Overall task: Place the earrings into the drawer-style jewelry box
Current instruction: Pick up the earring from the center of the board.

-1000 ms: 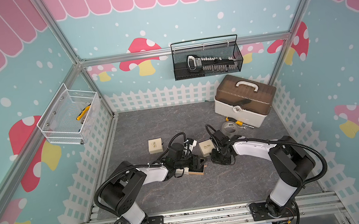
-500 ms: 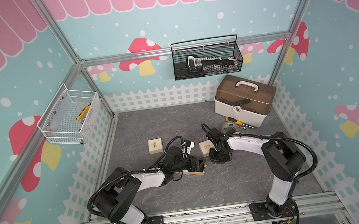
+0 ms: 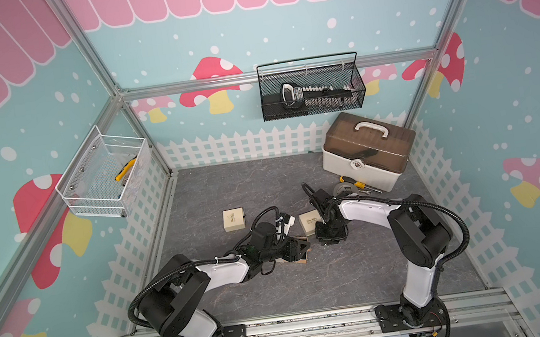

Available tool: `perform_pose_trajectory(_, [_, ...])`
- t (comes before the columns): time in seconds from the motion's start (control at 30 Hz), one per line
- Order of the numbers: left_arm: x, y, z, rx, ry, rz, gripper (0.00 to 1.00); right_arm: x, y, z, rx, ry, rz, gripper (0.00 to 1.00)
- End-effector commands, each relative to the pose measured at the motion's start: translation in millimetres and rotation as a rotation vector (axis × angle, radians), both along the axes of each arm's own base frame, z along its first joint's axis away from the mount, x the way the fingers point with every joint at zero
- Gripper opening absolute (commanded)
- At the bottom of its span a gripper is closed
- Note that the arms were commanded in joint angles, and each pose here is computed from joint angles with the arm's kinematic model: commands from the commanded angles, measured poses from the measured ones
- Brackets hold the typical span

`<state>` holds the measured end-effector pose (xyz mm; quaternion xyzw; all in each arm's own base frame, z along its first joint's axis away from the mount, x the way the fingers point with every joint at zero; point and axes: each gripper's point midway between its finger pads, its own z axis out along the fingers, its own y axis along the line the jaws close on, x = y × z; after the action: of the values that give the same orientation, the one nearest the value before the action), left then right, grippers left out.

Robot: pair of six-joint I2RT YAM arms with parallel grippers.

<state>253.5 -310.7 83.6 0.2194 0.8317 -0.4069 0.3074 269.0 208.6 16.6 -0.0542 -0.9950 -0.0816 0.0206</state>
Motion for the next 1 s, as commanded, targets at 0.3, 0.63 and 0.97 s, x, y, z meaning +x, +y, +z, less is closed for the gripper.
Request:
perform_pose_trajectory(0.3, [1, 2, 3, 0.009, -0.038, 0.003, 0.64, -24, -36, -39, -0.161, 0.129, -0.009, 0.18])
perform_pose_trajectory(0.63, [11, 15, 10, -0.013, -0.007, 0.067, 0.64, -1, -30, -1, -0.091, -0.056, -0.016, 0.14])
perform_pose_trajectory(0.97, [6, 40, 21, -0.051, 0.084, 0.165, 0.66, 25, 1, 72, 0.084, -0.456, 0.263, 0.1])
